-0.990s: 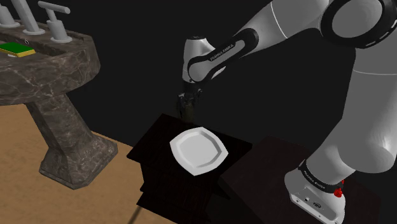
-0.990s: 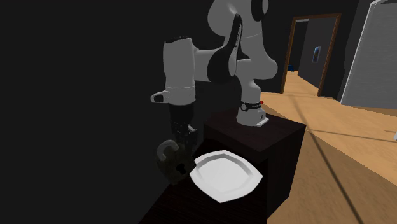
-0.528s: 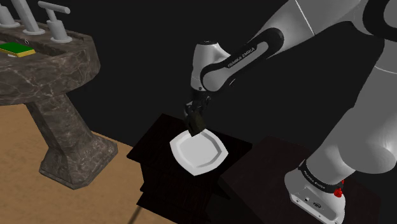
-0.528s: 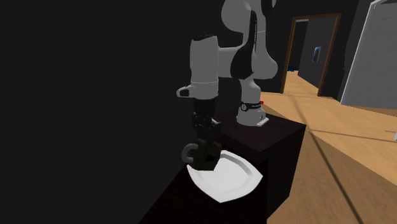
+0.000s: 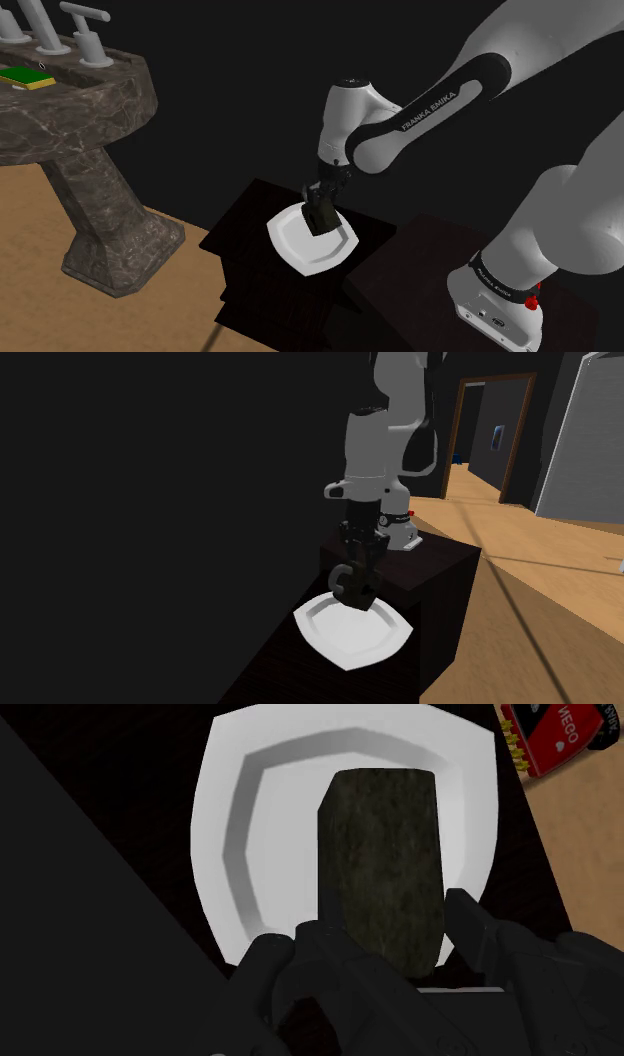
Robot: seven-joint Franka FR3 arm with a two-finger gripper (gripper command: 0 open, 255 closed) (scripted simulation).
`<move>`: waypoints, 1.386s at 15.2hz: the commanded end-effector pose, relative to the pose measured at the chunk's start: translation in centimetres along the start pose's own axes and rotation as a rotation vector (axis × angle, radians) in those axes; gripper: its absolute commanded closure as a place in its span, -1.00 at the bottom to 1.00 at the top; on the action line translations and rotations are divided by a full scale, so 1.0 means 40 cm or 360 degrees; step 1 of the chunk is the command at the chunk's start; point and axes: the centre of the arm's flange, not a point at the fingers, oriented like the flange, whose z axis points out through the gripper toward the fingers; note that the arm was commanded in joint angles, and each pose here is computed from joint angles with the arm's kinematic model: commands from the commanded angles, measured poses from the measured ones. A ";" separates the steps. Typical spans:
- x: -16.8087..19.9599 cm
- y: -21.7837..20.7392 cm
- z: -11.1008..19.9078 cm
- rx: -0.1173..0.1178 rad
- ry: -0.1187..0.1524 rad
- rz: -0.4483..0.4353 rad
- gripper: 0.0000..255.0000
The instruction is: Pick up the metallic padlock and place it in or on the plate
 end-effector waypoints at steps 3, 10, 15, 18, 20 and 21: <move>-0.053 -0.008 0.021 -0.0001 0.0001 0.0002 1.00; -0.052 -0.007 0.114 -0.0001 0.0001 0.0002 1.00; -0.051 -0.006 0.180 -0.0001 0.0001 0.0002 1.00; -0.050 -0.006 0.195 -0.0001 0.0001 0.0002 1.00; -0.050 -0.006 0.195 -0.0001 0.0001 0.0002 1.00; -0.050 -0.006 0.195 -0.0001 0.0001 0.0002 1.00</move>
